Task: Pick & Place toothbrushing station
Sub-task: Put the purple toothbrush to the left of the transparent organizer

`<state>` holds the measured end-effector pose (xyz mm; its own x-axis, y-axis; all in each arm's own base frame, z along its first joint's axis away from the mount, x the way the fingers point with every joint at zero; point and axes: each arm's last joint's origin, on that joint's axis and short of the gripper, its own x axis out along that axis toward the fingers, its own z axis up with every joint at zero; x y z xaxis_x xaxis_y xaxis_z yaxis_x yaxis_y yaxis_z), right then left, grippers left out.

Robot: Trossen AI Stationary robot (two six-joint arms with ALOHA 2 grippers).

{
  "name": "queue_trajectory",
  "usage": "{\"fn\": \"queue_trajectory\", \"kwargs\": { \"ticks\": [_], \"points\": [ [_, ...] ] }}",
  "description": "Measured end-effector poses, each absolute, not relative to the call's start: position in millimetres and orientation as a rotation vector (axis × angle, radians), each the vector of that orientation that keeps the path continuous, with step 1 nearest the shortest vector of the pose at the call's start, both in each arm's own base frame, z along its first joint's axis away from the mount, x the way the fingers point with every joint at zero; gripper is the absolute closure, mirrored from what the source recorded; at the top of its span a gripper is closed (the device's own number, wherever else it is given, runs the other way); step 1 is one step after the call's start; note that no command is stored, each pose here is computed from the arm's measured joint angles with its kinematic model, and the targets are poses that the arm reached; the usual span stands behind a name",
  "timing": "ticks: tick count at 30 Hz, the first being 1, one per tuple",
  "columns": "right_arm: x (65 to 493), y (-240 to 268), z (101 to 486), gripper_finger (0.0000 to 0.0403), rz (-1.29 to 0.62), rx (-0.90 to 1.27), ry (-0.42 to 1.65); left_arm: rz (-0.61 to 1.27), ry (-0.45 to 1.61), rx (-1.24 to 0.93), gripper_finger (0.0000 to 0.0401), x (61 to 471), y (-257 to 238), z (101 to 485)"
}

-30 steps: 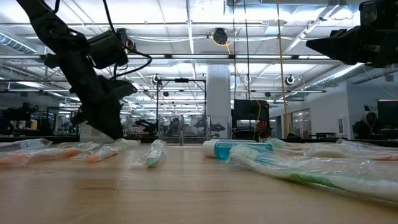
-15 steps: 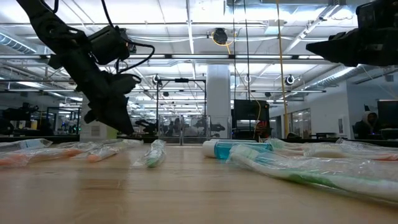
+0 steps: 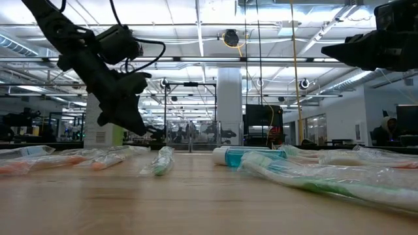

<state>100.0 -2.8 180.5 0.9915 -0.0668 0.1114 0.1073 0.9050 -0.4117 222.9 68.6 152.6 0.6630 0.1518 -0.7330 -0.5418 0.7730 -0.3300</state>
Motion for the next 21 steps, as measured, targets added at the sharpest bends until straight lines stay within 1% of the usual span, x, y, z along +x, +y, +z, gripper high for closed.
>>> {"fn": "queue_trajectory", "kwargs": {
  "ticks": [4,8,11,14,17,21],
  "points": [
    [100.0,-2.7,180.5,0.0403,-0.091,-0.446,-0.095,0.433,0.854,-0.536,0.0342,224.0,72.9,163.1],
    [99.9,-2.8,180.5,0.0403,-0.091,-0.454,-0.094,0.435,0.905,-0.489,0.0302,226.1,74.4,172.3],
    [100.0,-2.7,180.5,0.0403,-0.091,-0.454,-0.094,0.458,0.91,-0.54,0.0268,225.6,73.4,172.3],
    [100.0,-2.7,180.5,0.0403,-0.091,-0.449,-0.094,0.528,0.936,-0.59,0.0243,222.9,70.7,169.6],
    [100.0,-2.8,180.4,0.0403,-0.09,-0.435,-0.095,0.615,0.964,-0.577,0.0232,223.7,69.0,162.6],
    [99.9,-2.7,180.5,0.0403,-0.089,-0.428,-0.096,0.645,0.991,-0.593,0.0234,231.5,67.8,148.2]
  ]
}}
